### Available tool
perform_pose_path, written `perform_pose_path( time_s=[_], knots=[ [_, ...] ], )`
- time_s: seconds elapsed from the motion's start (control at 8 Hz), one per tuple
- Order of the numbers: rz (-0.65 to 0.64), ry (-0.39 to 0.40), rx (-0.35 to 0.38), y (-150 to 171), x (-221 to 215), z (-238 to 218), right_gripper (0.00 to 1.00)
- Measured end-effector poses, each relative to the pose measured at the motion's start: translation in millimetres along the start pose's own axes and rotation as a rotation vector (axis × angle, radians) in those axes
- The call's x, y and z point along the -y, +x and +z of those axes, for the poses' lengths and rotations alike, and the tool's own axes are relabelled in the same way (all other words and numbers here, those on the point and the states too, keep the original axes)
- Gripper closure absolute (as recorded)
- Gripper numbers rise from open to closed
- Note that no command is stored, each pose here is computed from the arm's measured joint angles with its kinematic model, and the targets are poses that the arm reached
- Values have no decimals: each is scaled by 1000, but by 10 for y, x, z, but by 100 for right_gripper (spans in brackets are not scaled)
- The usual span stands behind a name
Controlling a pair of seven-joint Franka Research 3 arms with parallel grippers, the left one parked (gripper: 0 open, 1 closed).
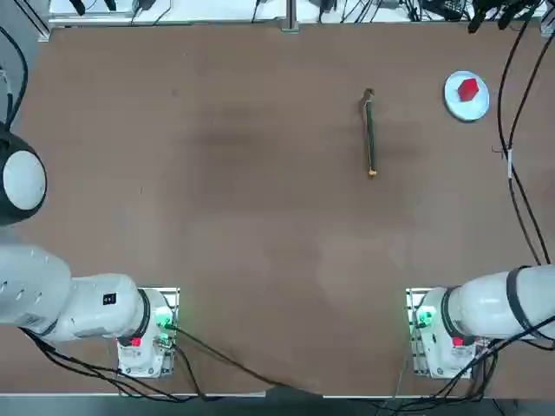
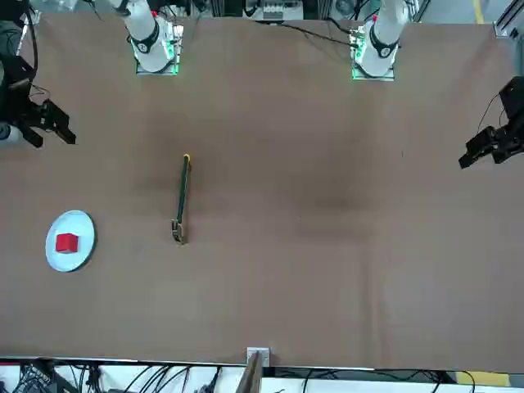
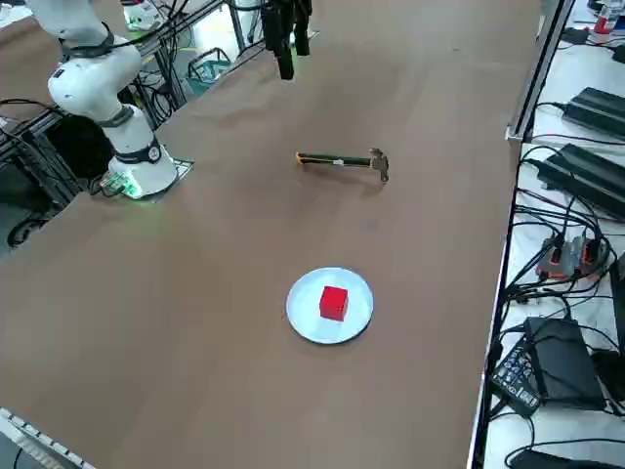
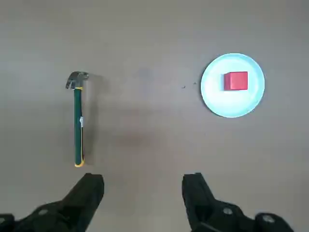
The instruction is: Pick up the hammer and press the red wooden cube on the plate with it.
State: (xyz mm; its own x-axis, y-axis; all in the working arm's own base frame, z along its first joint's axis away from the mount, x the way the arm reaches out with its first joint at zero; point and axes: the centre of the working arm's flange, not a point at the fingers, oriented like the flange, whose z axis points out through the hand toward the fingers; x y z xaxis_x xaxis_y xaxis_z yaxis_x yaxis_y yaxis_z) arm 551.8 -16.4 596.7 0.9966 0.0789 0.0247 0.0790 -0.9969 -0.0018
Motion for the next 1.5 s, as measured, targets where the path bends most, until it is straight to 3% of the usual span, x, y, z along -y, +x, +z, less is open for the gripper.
perform_pose_path(
  time_s=[0.38, 0.62, 1.0, 1.5],
  knots=[
    [6, 6, 8, 16, 72, 32, 0],
    [23, 14, 48, 156, 597, 295, 0],
    [67, 1, 38, 420, 1431, 1132, 0],
    [142, 10, -31, 355, 1675, 2301, 0]
  ],
)
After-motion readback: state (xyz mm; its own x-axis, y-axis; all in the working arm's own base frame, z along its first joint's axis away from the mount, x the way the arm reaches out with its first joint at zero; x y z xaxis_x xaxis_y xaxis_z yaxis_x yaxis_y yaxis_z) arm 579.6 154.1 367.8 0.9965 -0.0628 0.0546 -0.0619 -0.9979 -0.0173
